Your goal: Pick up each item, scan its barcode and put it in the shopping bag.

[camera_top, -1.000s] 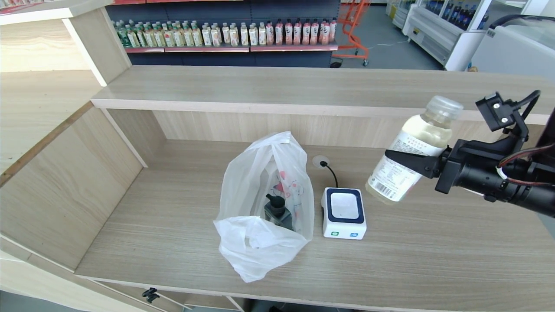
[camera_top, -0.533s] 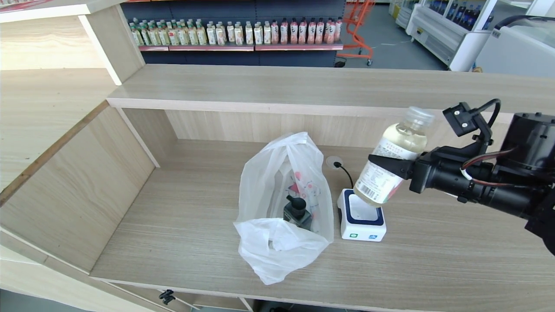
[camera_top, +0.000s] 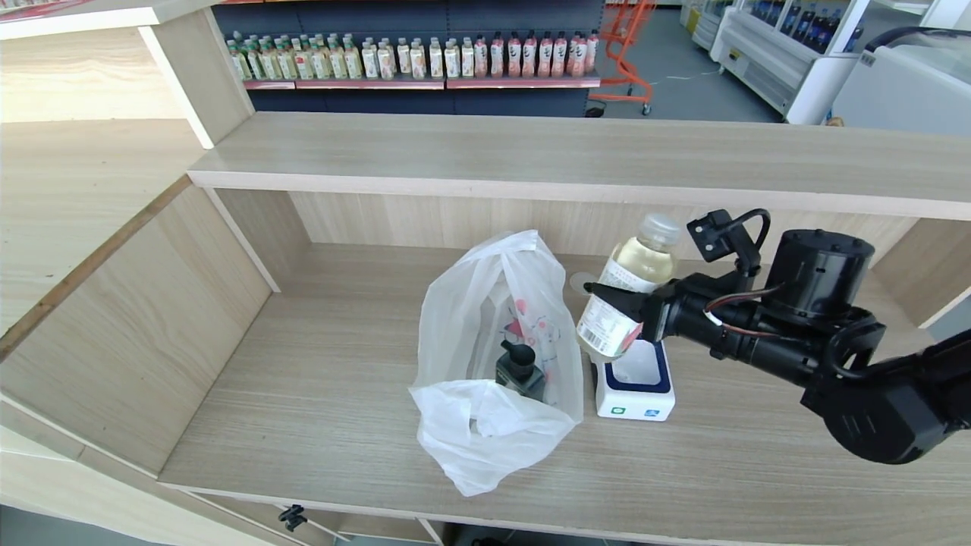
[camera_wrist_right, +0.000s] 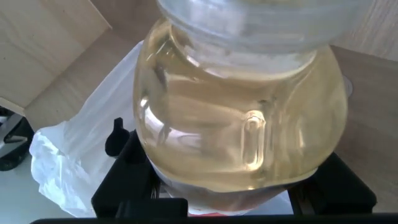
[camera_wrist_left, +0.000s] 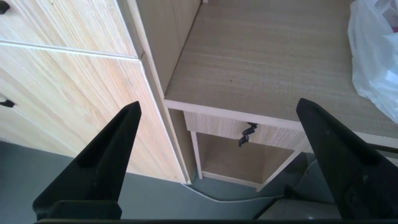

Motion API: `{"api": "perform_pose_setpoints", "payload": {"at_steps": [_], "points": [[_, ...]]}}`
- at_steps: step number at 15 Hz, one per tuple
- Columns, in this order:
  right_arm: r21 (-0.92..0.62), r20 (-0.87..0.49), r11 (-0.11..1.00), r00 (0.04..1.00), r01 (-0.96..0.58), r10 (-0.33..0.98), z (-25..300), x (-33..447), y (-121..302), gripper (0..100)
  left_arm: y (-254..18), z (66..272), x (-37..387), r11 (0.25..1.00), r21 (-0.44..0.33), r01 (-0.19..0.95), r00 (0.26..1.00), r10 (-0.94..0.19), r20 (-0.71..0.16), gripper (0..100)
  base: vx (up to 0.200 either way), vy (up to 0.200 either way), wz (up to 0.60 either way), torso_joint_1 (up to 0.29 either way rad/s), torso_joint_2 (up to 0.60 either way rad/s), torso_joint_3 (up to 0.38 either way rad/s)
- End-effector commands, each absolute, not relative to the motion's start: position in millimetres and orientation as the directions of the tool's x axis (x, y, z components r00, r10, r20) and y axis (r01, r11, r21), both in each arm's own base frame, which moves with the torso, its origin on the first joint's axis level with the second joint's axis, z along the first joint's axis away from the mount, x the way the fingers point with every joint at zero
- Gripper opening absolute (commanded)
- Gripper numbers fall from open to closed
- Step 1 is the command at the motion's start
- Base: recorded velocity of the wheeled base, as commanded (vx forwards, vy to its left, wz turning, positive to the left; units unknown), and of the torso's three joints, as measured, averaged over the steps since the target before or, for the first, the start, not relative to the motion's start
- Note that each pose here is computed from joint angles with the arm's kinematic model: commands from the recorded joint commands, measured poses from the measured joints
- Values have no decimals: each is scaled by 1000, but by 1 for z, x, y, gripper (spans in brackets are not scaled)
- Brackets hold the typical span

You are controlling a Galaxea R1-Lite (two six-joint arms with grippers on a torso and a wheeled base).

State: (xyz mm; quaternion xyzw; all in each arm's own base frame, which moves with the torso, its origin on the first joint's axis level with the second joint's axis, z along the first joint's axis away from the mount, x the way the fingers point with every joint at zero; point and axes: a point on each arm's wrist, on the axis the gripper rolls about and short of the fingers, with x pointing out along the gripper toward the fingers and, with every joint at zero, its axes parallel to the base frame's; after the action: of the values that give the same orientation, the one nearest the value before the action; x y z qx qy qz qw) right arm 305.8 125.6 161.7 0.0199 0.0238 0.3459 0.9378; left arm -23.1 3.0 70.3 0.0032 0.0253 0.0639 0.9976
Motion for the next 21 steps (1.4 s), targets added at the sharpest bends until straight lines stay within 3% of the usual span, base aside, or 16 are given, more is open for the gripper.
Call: {"api": "perform_pose_setpoints", "payload": {"at_steps": [1,10,19,20,21], "points": [[64,-84,744,740,-665,668,132,324,144,0,3,70,-23,992,10,-128,990,129,-50,100,0,0,0,0,0,0],[-112,6,710,714,-696,701,89,389,189,0,3,70,-23,992,10,-128,990,129,-50,100,0,0,0,0,0,0],[-166,39,696,701,-698,712,81,395,199,0,3,70,-23,992,10,-128,990,129,-50,100,0,0,0,0,0,0],[-174,46,694,698,-698,714,82,395,198,100,3,70,-23,992,10,-128,990,129,-50,100,0,0,0,0,0,0],[-181,53,675,678,-715,733,84,393,196,100,3,70,-23,992,10,-128,990,129,-50,100,0,0,0,0,0,0]]}}
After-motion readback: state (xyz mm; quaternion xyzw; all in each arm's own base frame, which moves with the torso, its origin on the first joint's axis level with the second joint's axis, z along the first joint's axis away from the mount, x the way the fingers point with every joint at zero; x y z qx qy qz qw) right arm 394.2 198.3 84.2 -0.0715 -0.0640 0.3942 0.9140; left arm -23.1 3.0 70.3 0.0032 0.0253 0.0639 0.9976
